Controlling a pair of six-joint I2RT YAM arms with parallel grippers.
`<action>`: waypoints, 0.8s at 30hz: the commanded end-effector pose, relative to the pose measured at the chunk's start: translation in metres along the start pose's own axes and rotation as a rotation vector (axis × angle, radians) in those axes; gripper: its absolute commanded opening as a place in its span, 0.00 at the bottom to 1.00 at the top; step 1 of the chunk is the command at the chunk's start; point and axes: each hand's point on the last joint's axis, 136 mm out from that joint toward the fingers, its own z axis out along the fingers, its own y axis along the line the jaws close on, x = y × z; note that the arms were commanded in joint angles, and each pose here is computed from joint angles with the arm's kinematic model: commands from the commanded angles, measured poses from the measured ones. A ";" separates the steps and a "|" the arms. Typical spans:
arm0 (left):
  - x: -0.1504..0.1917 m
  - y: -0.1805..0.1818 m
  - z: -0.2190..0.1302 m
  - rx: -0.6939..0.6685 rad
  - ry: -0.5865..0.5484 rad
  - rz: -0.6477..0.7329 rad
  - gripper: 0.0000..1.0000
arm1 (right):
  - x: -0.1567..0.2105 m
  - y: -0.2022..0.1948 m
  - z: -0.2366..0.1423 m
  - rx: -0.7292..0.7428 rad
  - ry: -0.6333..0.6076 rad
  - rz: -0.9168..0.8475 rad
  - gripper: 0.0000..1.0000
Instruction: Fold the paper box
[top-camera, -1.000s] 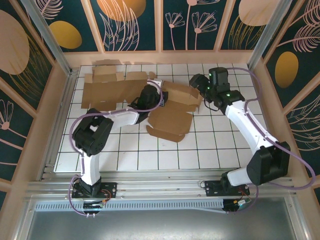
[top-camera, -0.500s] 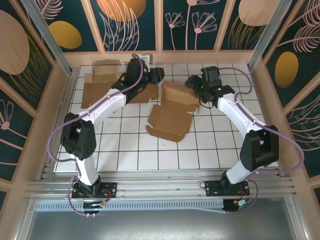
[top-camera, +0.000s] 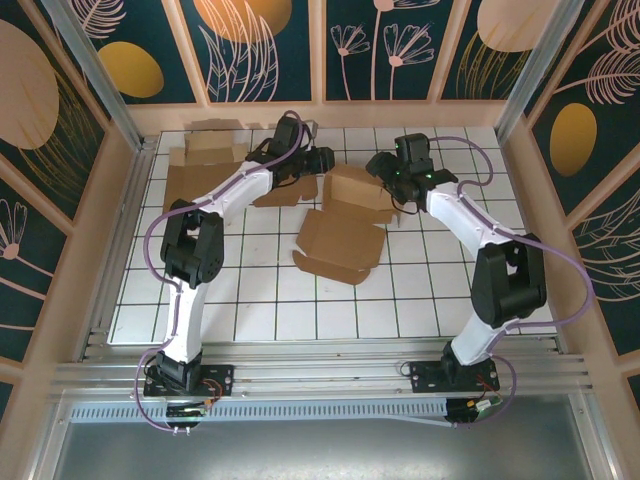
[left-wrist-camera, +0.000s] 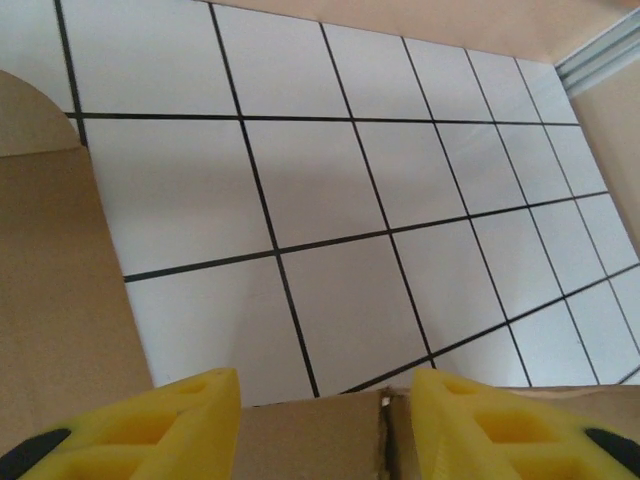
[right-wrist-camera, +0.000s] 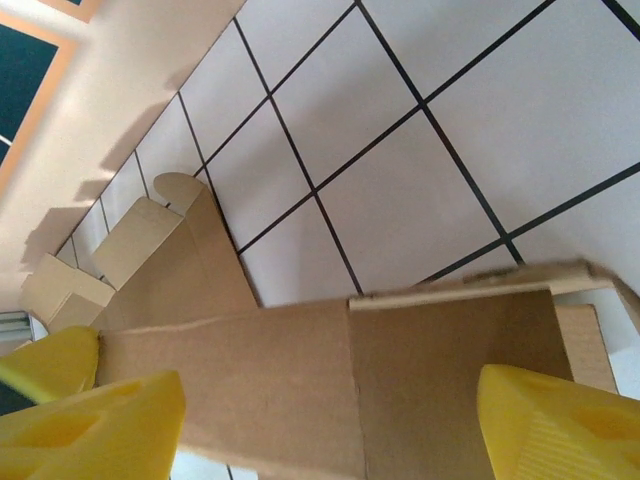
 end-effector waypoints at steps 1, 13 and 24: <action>0.016 -0.009 0.003 0.057 0.076 -0.036 0.47 | -0.004 0.012 0.006 -0.039 -0.014 0.025 0.74; 0.026 -0.036 -0.005 0.227 0.111 -0.127 0.42 | 0.004 0.016 0.016 -0.095 0.013 0.054 0.54; 0.025 -0.048 -0.021 0.290 0.094 -0.167 0.41 | 0.002 0.010 0.013 -0.063 -0.002 0.023 0.60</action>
